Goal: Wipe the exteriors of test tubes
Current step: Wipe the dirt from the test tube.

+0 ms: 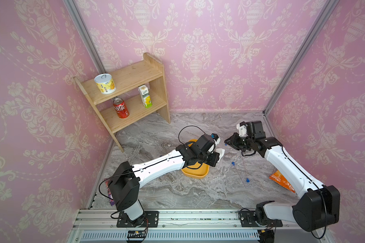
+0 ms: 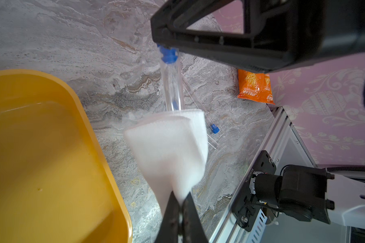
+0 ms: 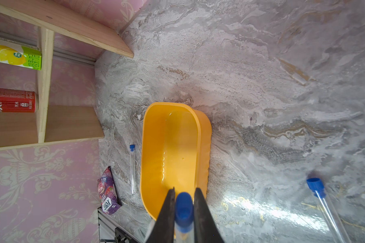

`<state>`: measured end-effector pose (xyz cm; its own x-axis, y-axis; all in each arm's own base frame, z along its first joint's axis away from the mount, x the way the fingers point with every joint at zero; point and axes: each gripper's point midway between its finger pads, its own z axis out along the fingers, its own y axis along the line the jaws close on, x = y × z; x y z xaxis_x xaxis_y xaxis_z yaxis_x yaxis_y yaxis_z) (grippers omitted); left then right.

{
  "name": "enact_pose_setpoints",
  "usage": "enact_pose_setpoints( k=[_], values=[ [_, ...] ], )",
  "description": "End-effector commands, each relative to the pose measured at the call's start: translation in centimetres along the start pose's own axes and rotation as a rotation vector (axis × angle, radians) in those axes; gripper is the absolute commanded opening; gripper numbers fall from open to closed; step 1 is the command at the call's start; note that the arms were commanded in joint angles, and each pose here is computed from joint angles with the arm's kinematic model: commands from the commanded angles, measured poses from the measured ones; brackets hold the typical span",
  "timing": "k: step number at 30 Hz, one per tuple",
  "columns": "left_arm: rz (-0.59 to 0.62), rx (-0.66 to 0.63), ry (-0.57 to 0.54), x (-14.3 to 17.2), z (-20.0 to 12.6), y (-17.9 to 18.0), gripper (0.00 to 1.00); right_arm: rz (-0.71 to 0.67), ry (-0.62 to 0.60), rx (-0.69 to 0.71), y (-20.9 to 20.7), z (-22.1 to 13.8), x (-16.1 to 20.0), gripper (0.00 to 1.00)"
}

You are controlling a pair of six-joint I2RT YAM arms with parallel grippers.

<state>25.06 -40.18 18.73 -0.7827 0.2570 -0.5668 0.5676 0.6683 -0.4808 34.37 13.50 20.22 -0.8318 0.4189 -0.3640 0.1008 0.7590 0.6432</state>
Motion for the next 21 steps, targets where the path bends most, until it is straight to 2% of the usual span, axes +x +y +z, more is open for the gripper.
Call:
enact_pose_setpoints(
  k=[1, 21],
  values=[
    [-0.028, 0.041, 0.007, -0.9, 0.3, -0.7, 0.0, -0.002, -0.038, -0.026, 0.8, -0.8, -0.3, 0.09],
    [-0.05, 0.079, 0.032, -3.2, 1.6, -1.4, 0.0, -0.034, -0.036, -0.015, 0.6, -1.3, 0.3, 0.09]
  ],
)
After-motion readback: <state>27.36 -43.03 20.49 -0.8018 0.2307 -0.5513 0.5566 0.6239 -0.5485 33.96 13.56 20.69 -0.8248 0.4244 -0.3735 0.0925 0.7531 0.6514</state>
